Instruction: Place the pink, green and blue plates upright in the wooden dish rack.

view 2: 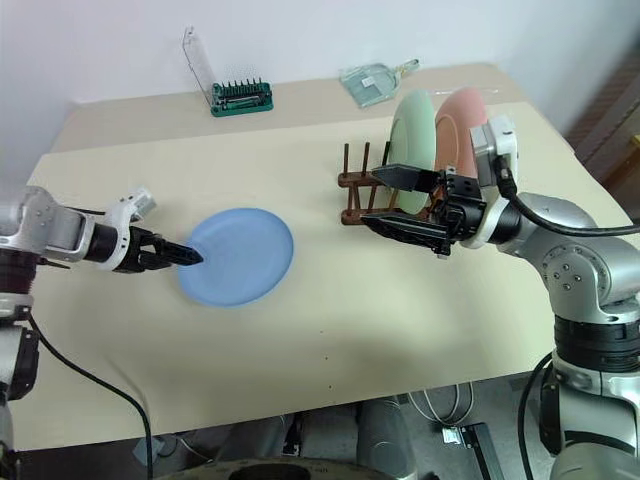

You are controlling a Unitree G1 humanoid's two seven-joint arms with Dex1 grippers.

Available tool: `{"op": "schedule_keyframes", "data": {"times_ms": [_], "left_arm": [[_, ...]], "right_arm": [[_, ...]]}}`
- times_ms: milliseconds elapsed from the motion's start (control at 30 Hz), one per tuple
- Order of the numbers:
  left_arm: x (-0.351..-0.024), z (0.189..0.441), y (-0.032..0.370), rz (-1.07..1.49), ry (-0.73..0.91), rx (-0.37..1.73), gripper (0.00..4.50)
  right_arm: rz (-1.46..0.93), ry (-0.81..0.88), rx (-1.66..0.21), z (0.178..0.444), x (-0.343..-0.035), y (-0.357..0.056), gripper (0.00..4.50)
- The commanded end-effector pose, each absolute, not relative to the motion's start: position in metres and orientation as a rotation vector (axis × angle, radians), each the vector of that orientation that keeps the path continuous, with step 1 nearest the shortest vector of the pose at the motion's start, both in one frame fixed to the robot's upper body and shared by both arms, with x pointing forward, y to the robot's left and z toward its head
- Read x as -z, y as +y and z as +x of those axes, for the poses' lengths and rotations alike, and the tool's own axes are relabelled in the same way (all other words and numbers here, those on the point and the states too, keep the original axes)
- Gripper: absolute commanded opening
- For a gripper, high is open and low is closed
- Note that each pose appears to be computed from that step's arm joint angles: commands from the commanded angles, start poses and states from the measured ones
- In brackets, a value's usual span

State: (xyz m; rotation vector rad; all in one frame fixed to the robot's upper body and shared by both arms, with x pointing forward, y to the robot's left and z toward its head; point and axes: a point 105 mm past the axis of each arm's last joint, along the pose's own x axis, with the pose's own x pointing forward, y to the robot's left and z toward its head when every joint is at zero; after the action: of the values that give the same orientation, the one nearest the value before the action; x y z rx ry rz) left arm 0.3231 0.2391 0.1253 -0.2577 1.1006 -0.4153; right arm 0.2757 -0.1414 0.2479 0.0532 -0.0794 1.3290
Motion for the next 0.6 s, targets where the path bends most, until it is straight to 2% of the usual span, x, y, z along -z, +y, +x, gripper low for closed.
{"op": "schedule_keyframes", "data": {"times_ms": [33, 267, 300, 400, 600], "left_arm": [[-0.112, 0.326, 0.217, -0.292, 1.154, 0.465, 3.65], [-0.115, 0.336, 0.21, -0.341, 1.131, 0.462, 0.31], [-0.117, 0.338, 0.209, -0.349, 1.124, 0.463, 0.04], [-0.124, 0.338, 0.211, -0.352, 1.1, 0.476, 0.04], [-0.203, 0.387, 0.232, -0.497, 0.682, 0.471, 0.04]], "right_arm": [[0.027, -0.147, -1.326, 0.267, -0.262, -0.142, 4.5], [0.023, -0.151, -1.299, 0.265, -0.263, -0.144, 4.5], [0.024, -0.15, -1.297, 0.265, -0.263, -0.144, 4.5], [0.025, -0.153, -1.297, 0.265, -0.263, -0.143, 4.5], [-0.097, -0.139, -1.307, 0.269, -0.258, -0.132, 4.5]]}}
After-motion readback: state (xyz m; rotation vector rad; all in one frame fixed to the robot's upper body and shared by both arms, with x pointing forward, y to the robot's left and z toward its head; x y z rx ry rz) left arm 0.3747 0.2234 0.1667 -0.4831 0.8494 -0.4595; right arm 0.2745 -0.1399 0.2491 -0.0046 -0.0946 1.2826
